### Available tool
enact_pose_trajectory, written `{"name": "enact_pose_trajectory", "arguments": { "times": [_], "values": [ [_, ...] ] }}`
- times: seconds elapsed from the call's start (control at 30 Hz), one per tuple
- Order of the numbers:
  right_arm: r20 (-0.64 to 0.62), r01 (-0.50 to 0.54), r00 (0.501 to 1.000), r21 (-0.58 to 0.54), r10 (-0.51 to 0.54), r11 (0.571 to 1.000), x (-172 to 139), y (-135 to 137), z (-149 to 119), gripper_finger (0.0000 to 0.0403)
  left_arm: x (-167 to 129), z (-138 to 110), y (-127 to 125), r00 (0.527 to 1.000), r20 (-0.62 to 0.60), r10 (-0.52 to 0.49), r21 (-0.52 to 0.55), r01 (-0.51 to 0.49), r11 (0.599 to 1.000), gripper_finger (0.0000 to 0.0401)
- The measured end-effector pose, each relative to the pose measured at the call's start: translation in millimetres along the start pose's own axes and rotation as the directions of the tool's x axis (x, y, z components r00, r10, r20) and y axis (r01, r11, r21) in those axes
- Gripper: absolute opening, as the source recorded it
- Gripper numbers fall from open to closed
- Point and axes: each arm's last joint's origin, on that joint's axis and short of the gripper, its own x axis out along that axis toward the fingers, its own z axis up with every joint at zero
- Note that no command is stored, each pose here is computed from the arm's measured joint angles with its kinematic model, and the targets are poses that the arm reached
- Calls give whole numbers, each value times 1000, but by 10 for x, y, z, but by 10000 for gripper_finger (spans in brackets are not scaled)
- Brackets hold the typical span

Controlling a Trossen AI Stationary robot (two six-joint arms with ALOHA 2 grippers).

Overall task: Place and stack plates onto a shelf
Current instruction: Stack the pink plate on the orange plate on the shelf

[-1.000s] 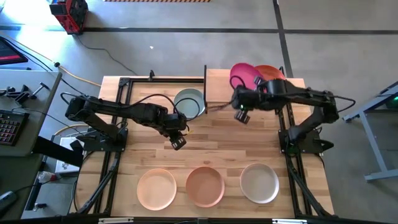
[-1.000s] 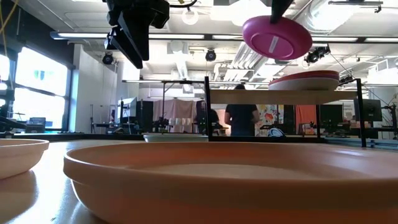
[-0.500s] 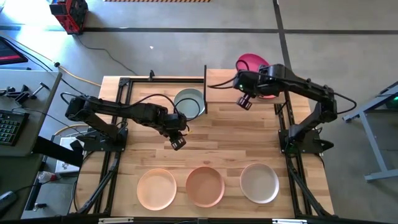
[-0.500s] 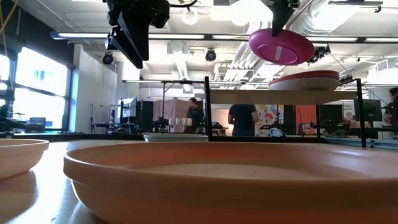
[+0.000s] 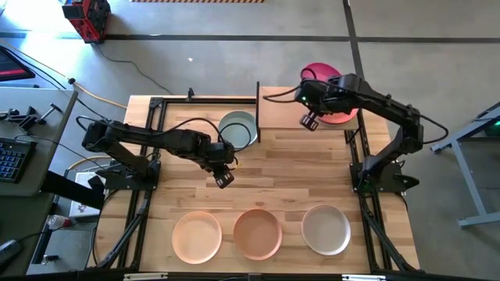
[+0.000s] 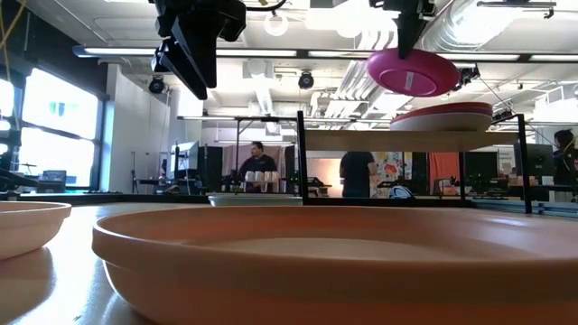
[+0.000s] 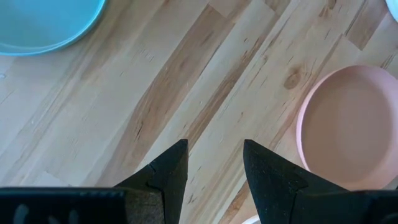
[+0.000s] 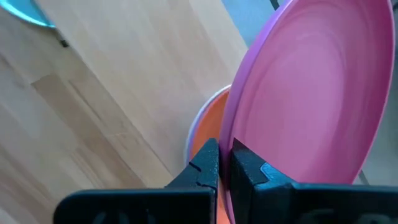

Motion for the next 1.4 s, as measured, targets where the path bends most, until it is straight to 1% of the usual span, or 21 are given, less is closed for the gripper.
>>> {"name": "enact_pose_trajectory", "arguments": {
  "times": [0.13,0.2,0.4,0.53,0.6,0.7,0.8,1.0,1.17,1.4],
  "values": [
    [-25,-33,999,36,34,999,51,-81,8,0,0,0,0,1000,0,0,0,0,1000,145],
    [-39,-35,999,37,37,999,87,-86,-28,0,0,0,0,1000,0,0,0,0,1000,145],
    [-129,9,992,4,-8,1000,245,-57,-397,0,0,-1,1,1000,-1,1,0,-1,1000,145],
    [-120,-7,993,-4,6,1000,278,-51,-541,0,0,0,1,1000,-1,1,0,-1,1000,145],
    [-123,-18,992,-42,13,999,315,-33,-576,0,0,1,3,1000,3,5,-1,-5,1000,145],
    [-137,-20,991,-99,6,995,369,-11,-597,0,0,4,6,1000,12,16,-1,-16,1000,145],
    [-151,-9,988,-122,-9,993,431,-15,-603,0,0,5,7,1000,15,19,-2,-19,1000,145],
    [-151,-17,988,-138,-4,990,490,-48,-587,0,0,5,7,1000,15,20,-3,-20,1000,145],
    [-147,-91,987,-143,69,986,506,-49,-567,0,0,5,7,1000,16,21,-4,-21,1000,145],
    [-176,-99,981,-130,75,987,552,-66,-559,0,0,6,8,1000,18,23,-4,-23,1000,145]
  ]
}}
